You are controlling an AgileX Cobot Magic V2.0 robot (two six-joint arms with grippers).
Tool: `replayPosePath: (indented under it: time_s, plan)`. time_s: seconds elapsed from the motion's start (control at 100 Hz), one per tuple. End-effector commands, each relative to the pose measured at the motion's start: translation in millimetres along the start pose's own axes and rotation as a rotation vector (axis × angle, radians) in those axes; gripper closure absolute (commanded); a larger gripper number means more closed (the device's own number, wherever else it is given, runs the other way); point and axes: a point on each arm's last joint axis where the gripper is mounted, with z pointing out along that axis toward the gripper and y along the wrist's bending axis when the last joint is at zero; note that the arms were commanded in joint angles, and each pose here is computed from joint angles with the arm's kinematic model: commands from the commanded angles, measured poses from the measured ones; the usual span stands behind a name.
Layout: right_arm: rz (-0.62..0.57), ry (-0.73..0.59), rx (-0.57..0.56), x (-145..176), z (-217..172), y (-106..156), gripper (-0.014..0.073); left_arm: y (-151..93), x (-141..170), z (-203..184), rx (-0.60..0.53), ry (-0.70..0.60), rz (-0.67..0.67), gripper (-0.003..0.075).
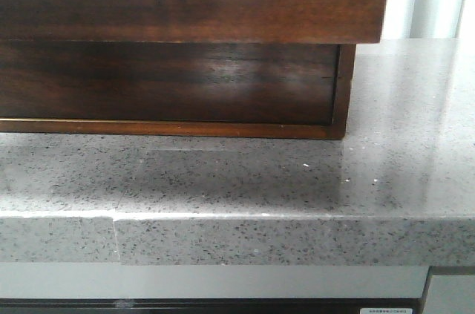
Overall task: Put scissors in drawer with both arms
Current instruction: 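Lower the scissors into the drawer and open the right gripper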
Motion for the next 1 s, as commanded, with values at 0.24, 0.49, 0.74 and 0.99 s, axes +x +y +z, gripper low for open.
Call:
replayPosePath:
  time_s: [0.24,0.49,0.74,0.99]
  plan:
    - [0.008,-0.260,0.094,-1,-100,11,0.0641,0,-10,1,0.010,-0.030,-0.002,0.0739]
    - [0.006,-0.377,0.175,18,-149,26,0.0641,-2,3,7,0.011,0.003,-0.019,0.0740]
    - [0.081,-0.496,0.377,75,-160,50,0.0641,-5,14,15,0.022,-0.008,-0.045,0.0740]
    - [0.209,-0.556,0.606,166,-156,90,0.0641,-4,15,16,0.009,-0.013,-0.015,0.0740]
